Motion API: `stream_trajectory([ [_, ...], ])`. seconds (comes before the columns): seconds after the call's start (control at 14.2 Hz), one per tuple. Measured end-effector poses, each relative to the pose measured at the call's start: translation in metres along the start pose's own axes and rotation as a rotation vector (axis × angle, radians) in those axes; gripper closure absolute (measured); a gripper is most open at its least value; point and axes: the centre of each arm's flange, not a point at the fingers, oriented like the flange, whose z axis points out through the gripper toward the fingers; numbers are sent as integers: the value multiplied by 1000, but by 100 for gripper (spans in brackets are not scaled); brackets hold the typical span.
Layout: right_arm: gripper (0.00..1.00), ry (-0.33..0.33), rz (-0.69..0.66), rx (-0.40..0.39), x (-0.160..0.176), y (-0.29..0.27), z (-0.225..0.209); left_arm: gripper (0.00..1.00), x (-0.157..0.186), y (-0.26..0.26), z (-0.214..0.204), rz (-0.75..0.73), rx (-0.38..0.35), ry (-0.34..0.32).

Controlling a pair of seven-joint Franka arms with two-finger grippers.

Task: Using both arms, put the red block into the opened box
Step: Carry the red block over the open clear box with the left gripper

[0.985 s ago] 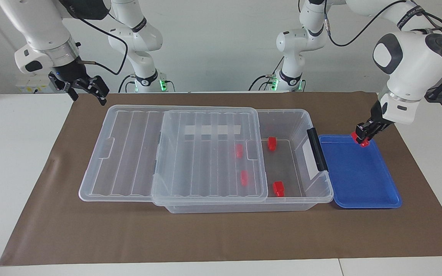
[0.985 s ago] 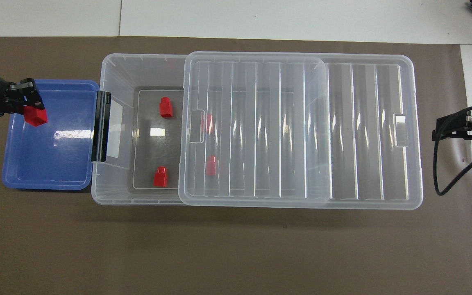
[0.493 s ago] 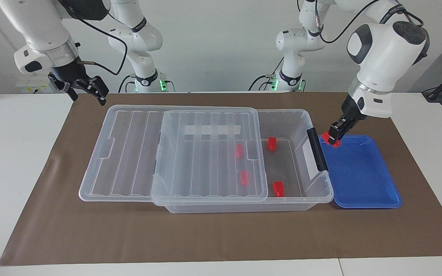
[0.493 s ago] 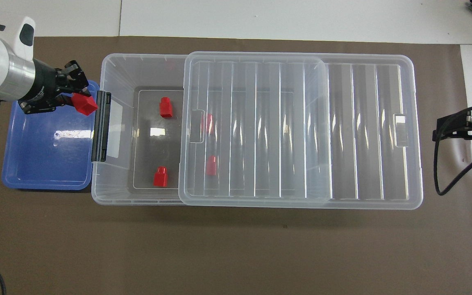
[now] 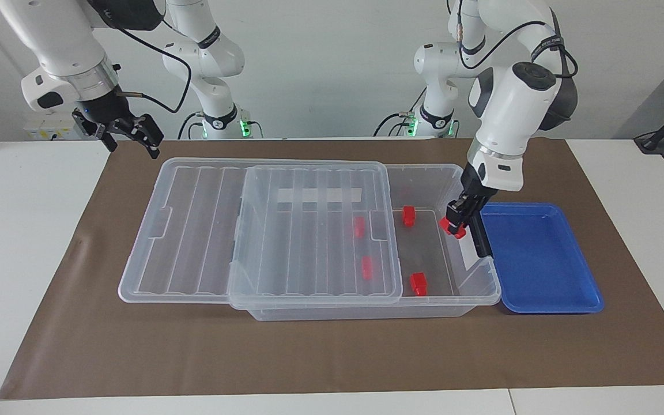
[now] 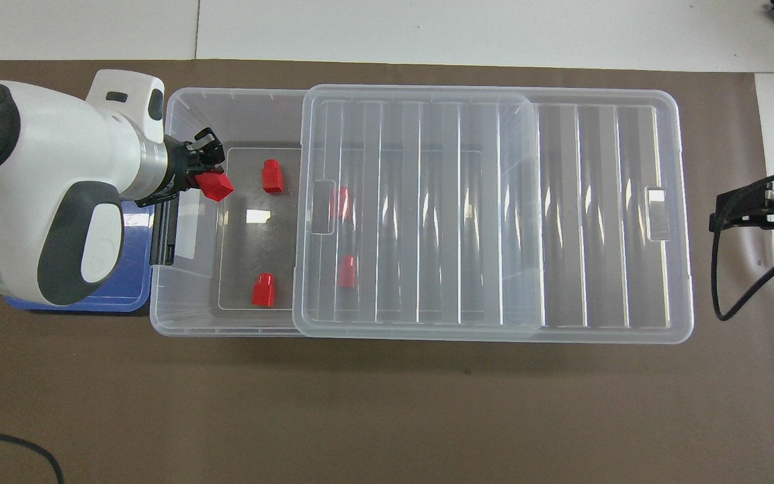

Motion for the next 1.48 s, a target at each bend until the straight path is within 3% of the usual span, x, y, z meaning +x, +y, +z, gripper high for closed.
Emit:
stream_trajectory([
  [0.42, 0, 0, 0, 0, 0, 0, 0, 66, -47, 1, 56, 143, 93, 9],
  [0.77, 0, 2, 0, 0, 0, 0, 0, 66, -54, -5, 81, 228, 118, -19],
  [1.13, 0, 3, 0, 1, 0, 0, 0, 66, -72, 1, 156, 348, 176, -25],
  [1.48, 0, 3, 0, 1, 0, 0, 0, 66, -71, 3, 161, 355, 163, -15],
])
